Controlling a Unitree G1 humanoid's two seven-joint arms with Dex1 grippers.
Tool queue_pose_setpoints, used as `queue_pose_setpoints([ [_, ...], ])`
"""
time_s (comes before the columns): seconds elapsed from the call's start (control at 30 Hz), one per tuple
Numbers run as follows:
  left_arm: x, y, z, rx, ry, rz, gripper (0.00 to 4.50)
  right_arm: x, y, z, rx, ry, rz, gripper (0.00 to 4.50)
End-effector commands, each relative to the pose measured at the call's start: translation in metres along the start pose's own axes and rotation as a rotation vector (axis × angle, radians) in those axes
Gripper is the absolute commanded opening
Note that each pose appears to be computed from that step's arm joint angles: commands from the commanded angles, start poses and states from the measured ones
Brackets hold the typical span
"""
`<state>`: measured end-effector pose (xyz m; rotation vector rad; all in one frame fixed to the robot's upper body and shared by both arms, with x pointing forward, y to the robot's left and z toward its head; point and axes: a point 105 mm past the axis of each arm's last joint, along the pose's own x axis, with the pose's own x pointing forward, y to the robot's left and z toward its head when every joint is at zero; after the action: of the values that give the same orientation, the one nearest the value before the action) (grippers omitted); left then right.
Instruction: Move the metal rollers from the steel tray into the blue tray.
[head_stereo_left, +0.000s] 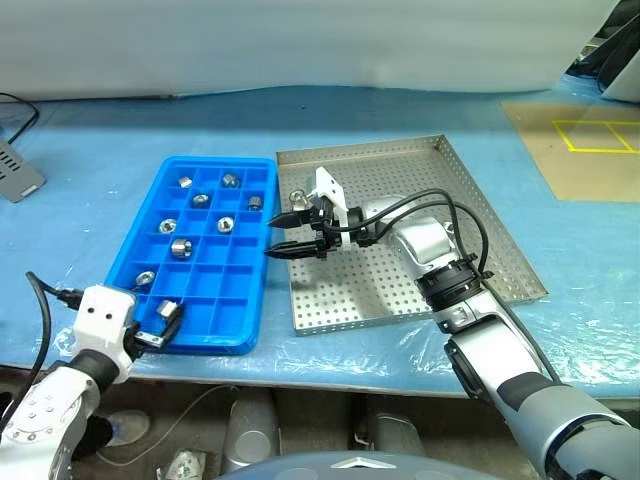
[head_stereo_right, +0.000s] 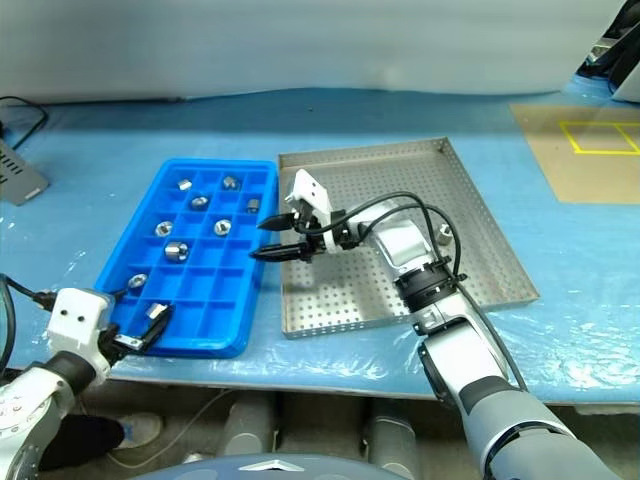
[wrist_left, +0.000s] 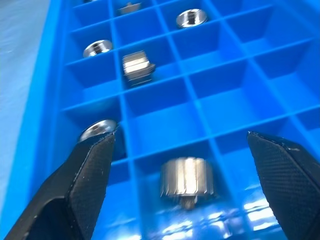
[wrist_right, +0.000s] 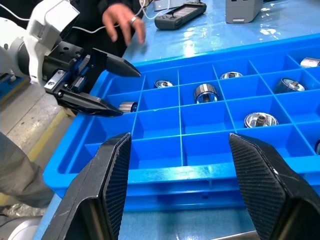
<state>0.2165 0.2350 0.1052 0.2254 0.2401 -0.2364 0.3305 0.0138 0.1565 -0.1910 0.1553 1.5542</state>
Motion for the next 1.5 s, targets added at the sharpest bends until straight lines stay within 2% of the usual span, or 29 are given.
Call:
queue_pose_setpoints([
  [0.03,0.011,-0.022,0.044,0.020,-0.152,-0.096,4.46,-0.009,-0.005,0.012,-0.026,-0.052,-0.039,3.26],
  [0.1,0.025,-0.029,0.062,0.010,-0.214,-0.147,4.46,-0.016,-0.010,0.012,-0.021,-0.054,-0.081,3.26],
  [0.2,0.042,-0.033,0.076,-0.010,-0.249,-0.186,4.46,-0.027,-0.015,0.011,-0.018,-0.054,-0.138,3.26],
  [0.53,0.090,-0.057,0.081,0.038,-0.237,-0.393,4.46,-0.083,-0.015,-0.004,0.033,-0.045,-0.411,3.26],
  [0.83,0.123,-0.074,0.090,0.059,-0.265,-0.483,4.46,-0.108,-0.007,-0.014,0.075,-0.044,-0.568,3.26],
  [1.07,0.140,-0.083,0.100,0.074,-0.296,-0.511,4.46,-0.124,-0.005,-0.017,0.079,-0.035,-0.643,3.26],
  [1.5,0.137,-0.089,0.114,0.091,-0.318,-0.536,4.46,-0.130,0.000,-0.016,0.082,-0.036,-0.676,3.26],
])
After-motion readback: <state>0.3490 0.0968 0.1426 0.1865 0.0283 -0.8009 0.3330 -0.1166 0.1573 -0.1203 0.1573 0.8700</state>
